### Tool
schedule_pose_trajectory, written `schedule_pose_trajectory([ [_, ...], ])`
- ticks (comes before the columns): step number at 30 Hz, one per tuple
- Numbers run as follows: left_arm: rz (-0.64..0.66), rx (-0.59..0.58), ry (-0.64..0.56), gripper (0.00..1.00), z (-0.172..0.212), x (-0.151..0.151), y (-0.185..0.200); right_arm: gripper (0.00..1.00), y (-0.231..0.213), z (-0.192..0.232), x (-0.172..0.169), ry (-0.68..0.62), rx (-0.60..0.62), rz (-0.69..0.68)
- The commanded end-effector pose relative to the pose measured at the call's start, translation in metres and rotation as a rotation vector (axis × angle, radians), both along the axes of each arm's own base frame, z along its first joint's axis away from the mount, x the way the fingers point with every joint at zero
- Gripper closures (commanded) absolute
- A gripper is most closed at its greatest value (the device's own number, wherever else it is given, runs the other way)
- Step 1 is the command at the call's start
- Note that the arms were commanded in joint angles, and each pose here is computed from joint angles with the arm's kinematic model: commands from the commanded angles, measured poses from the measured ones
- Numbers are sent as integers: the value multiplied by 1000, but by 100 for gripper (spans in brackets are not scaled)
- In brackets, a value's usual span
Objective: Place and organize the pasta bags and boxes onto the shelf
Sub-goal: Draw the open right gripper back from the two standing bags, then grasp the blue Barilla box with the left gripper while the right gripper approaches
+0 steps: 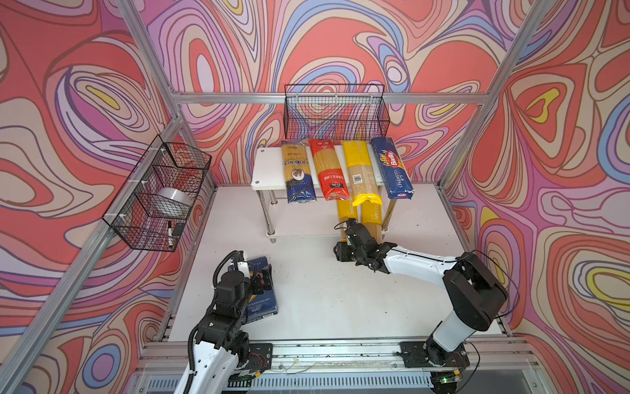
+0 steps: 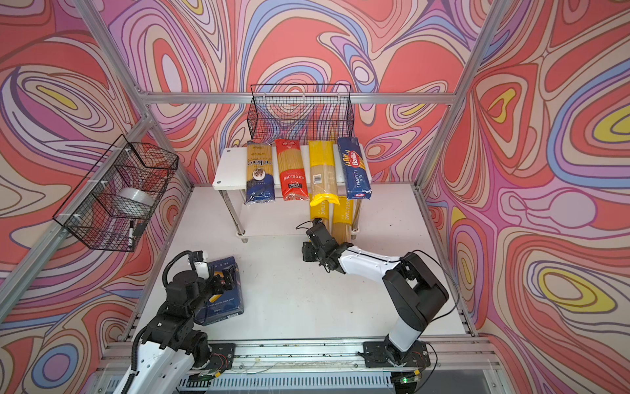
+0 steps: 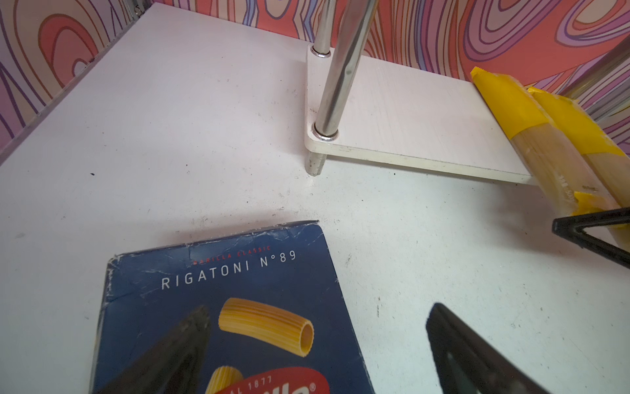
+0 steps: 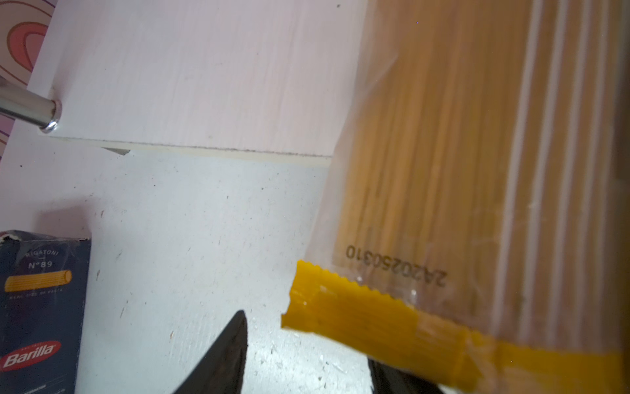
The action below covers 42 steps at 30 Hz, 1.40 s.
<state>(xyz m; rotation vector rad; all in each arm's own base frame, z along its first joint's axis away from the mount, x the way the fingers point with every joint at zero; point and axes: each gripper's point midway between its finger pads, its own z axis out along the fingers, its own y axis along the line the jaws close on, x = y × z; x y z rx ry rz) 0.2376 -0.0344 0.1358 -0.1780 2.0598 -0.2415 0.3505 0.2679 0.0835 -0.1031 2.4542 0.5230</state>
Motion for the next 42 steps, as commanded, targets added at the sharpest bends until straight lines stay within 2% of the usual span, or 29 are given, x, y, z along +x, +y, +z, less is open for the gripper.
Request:
schedule_pose_trajectory([
  [1,9,3,-25,0,8,2,2,43,-1,10,18,-34,26,-20],
  [6,11,3,-27,0,8,2,3,42,5,17,16,-33,47,11],
  [9,11,3,-26,0,8,2,2,42,11,17,2,-19,68,58],
  [13,15,4,-26,0,8,2,3,41,20,26,-25,-43,80,95],
  [18,35,5,-28,0,8,1,7,40,40,60,-74,-101,228,111],
  [20,41,8,-28,0,8,1,8,40,47,64,-89,-106,249,125],
  [23,107,15,-14,0,6,-2,19,40,49,53,-100,-51,227,114],
  [27,329,-45,30,0,2,-16,48,39,56,49,-108,-24,258,131],
  [28,351,-63,50,0,1,-20,50,39,59,50,-110,-20,267,144],
  [31,379,-91,121,0,-5,-28,50,38,65,51,-114,-12,277,184],
  [34,451,-66,188,0,-8,-38,61,37,72,56,-117,-8,283,222],
  [42,484,-25,260,0,-12,-32,65,37,81,47,-124,44,320,256],
])
